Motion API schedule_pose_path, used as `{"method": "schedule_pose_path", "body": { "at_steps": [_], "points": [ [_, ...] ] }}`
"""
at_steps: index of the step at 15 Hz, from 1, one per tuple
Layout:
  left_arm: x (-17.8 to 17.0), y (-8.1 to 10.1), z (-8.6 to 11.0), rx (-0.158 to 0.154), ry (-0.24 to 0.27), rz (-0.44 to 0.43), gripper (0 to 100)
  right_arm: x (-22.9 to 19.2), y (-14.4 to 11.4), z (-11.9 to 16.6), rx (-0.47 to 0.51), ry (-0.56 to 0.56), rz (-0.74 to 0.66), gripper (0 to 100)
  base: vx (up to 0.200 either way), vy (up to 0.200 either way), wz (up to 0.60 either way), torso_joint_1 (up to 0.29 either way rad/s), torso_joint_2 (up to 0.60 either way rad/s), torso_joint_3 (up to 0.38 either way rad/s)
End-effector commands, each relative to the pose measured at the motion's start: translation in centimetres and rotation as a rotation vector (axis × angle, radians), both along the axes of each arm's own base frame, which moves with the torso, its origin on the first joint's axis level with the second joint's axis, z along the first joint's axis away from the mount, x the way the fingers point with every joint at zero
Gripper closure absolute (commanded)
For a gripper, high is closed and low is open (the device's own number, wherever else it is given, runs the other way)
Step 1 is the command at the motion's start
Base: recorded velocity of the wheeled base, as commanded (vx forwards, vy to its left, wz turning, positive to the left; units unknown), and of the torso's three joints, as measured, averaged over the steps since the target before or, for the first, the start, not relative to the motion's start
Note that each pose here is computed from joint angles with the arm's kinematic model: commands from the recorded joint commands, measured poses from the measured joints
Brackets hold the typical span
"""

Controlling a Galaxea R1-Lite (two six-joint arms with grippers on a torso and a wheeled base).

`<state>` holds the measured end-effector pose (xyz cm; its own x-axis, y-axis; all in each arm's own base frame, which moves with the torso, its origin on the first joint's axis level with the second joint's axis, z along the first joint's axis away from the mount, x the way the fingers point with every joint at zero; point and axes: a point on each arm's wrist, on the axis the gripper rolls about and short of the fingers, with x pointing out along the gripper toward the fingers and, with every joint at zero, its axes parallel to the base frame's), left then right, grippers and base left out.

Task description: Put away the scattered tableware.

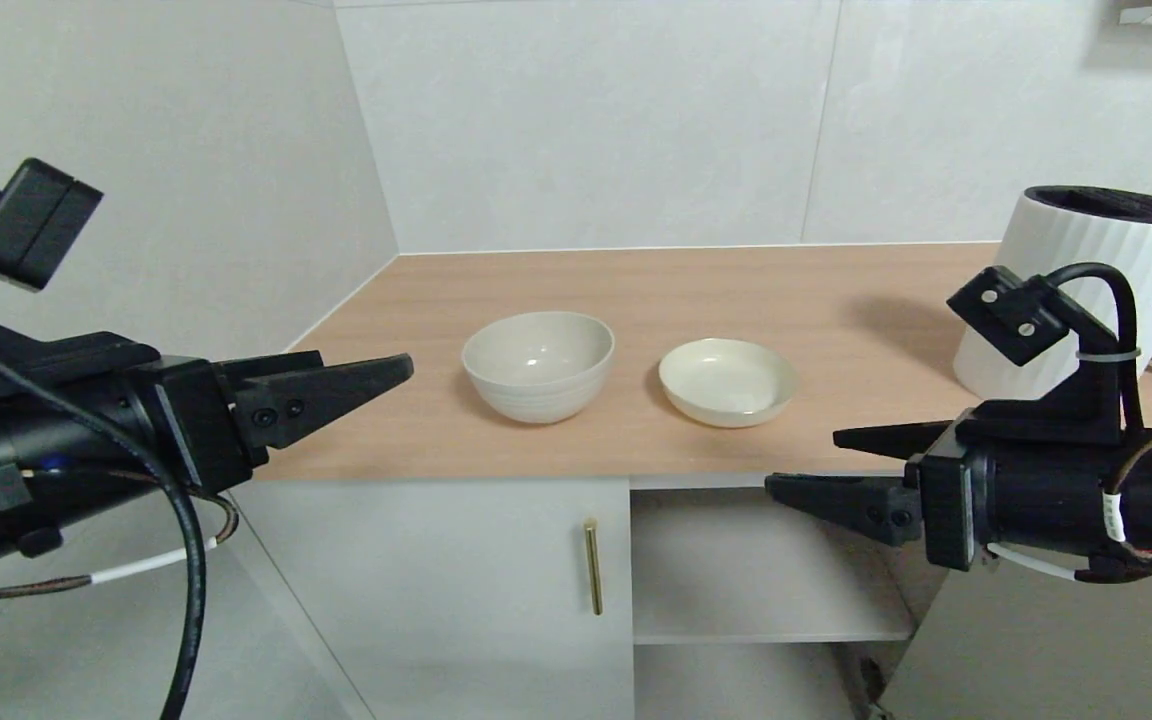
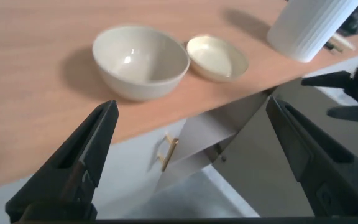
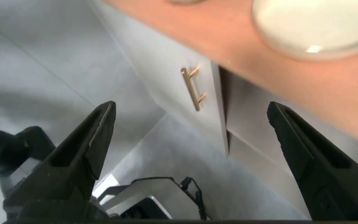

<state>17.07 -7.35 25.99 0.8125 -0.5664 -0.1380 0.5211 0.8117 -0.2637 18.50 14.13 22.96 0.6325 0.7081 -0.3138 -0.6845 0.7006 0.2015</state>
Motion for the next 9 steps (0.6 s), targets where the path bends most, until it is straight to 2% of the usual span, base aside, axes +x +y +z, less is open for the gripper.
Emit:
{"method": "schedule_pose_path", "body": {
  "at_steps": [1,3,5,6,8,9],
  "points": [
    [0.3,-0.1,-0.2,0.004,0.012,0.001,0,0.6,0.1,-0.4,-0.005,0.007,-0.012,0,0.000,0.000,0.00,0.173,-0.49,-0.305],
    [0.6,-0.3,-0.5,0.008,0.026,-0.008,0,1.7,0.5,-0.5,0.025,-0.033,-0.029,0,0.000,0.000,0.00,0.176,-0.47,-0.293],
    [1.2,-0.5,-0.9,0.013,0.044,-0.010,0,2.7,0.6,-0.6,0.040,-0.059,-0.068,0,0.000,0.000,0.00,0.068,-0.19,-0.122],
    [1.6,-0.6,-0.7,0.000,0.051,-0.007,0,3.5,0.9,-0.5,0.044,-0.060,-0.097,0,0.000,0.000,0.00,0.071,-0.07,-0.051],
    [3.1,-1.3,0.2,-0.067,0.080,0.009,0,7.0,2.5,0.6,0.076,-0.042,-0.317,0,0.000,0.000,0.00,0.000,0.00,0.000],
    [4.1,-1.6,0.4,-0.089,0.097,0.022,0,8.5,3.0,0.8,0.047,-0.036,-0.416,0,0.000,0.000,0.00,0.000,0.00,0.000]
  ]
}}
